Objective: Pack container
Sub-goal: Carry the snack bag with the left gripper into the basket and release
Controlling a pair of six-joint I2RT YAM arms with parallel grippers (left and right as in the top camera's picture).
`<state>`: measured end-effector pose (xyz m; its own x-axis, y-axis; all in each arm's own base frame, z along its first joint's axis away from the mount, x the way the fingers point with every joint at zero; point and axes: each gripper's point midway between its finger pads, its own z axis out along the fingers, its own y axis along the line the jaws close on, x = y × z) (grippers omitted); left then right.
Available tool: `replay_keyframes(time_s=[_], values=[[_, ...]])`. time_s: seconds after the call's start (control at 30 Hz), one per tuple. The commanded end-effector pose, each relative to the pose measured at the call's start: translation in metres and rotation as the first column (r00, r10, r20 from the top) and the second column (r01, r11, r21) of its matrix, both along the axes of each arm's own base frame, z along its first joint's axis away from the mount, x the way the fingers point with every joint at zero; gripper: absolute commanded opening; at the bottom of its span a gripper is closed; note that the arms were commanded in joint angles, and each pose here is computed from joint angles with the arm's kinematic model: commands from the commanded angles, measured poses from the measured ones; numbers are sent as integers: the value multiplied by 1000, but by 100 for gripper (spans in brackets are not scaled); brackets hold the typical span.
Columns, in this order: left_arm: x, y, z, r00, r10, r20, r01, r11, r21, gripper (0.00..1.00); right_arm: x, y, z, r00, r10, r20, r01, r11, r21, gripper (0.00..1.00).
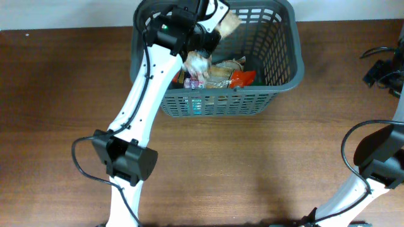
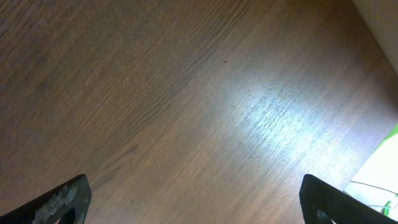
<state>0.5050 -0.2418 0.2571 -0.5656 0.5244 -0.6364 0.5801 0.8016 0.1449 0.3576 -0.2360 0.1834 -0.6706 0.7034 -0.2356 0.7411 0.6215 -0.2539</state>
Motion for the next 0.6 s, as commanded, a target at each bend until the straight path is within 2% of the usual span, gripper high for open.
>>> replay_keyframes(time_s=[0.0,0.03,0.2,0.3,0.37,0.43,0.57], values=[[-1,2,-4,1000,-1,-8,1,1000,16,59,-2,-3,-1,1000,-23,3,23,1000,-2,99],[-1,2,-4,1000,-1,-8,1,1000,16,71,-2,-3,-1,1000,-23,3,23,1000,-2,99],[-2,2,1,1000,-1,-3,1,1000,12,83,-2,-3,-1,1000,-23,4,23,1000,-2,99],[-5,3,17,1000,-1,27,1,1000,-2,84,-2,-3,-1,1000,-23,3,23,1000,-2,99],[-8,5,37,998,0,64,1,1000,-20,87,-2,-3,-1,1000,-23,3,23,1000,-2,99],[-16,9,65,993,3,114,2,999,-43,98,-2,-3,-1,1000,-23,4,23,1000,-2,99],[-38,33,126,977,34,212,-15,996,-89,99,-2,-3,-1,1000,-23,3,23,1000,-2,99]])
